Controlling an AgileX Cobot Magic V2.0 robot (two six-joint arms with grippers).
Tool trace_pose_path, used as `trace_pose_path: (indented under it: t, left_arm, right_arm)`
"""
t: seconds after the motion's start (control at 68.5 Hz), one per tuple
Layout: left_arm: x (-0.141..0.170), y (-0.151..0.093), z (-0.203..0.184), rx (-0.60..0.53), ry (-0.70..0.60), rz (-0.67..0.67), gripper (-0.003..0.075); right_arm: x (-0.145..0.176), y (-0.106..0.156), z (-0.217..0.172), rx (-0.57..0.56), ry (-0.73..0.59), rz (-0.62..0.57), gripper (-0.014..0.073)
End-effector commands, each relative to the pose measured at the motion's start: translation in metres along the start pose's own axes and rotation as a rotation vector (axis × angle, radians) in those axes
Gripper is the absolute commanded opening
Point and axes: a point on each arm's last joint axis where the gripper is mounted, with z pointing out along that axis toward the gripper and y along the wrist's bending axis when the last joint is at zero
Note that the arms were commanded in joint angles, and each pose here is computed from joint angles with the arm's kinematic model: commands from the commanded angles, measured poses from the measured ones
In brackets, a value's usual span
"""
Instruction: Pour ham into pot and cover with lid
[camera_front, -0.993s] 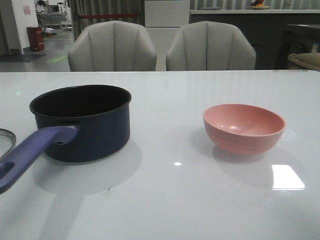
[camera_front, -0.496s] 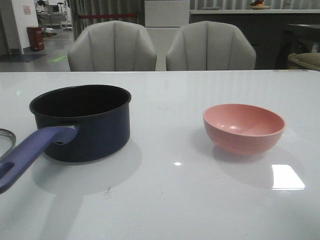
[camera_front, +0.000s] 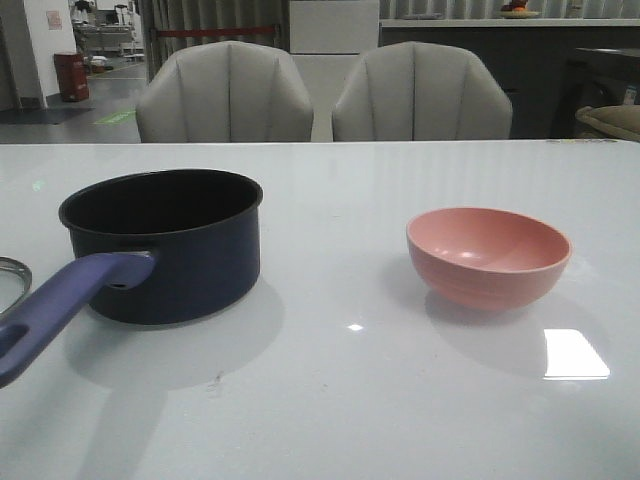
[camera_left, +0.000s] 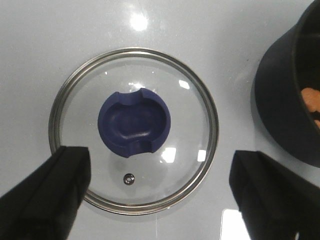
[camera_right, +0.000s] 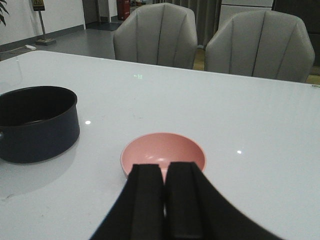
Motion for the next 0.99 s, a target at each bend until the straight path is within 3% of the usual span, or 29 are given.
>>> trace_pose_path:
  t: [0.0,0.204,0.686,0.978]
  left_arm:
    - [-0.021,0.0,0.0,-0.003,-0.021,-0.001,0.062]
    - [-0.04,0.007,0.028,-0.018,0.093,-0.047,0.0693]
    - [-0.042,0.016,0.081,-0.065,0.26,-0.106,0.0691]
    - [-0.041,0.017,0.089,-0.066,0.271,-0.107,0.0682]
  right_arm:
    - [-0.016,-0.002,-0.001,0.028,-0.099,-0.008,0.0157]
    - [-0.016,-0.002,-0.001,0.027,-0.098,-0.008,0.0157]
    - [-0.016,-0.002,-0.001,0.027,-0.097,-0.008,0.0157]
    - [-0.016,-0.002,-0.001,0.027,-0.097,-0.008,0.0157]
